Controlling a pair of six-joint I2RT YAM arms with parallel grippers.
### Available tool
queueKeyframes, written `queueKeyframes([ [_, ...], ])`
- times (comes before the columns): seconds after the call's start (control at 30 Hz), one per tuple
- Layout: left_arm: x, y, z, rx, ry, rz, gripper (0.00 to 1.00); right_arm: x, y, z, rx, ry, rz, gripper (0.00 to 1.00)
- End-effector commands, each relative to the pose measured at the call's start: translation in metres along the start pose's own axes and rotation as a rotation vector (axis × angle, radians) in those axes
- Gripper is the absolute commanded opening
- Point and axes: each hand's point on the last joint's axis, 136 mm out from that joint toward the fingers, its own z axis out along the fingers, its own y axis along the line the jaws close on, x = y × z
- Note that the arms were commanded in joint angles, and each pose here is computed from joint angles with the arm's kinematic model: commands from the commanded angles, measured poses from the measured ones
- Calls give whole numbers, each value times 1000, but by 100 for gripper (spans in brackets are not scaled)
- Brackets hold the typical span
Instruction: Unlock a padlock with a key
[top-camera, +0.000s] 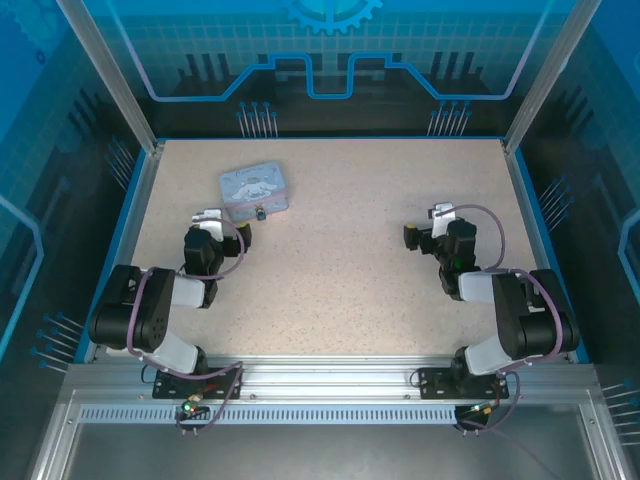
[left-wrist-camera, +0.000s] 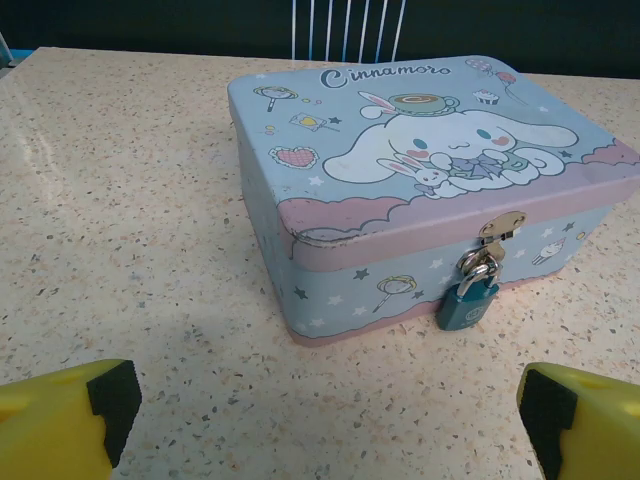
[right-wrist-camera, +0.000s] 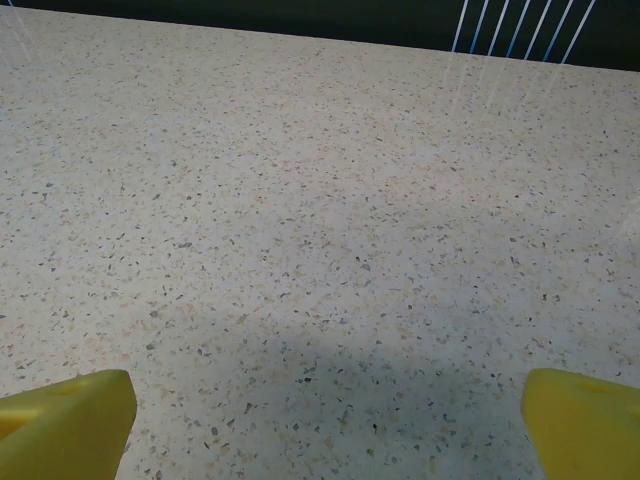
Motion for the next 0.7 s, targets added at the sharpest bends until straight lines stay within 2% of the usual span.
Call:
queueKeyframes([
  [0.0, -7, 1, 5, -1, -7, -5, 99, -5, -3, 3, -3, -8, -8, 100],
  [0.67, -6, -2, 9, 20, 23, 1, 99, -5, -4, 2, -21, -13, 8, 100],
])
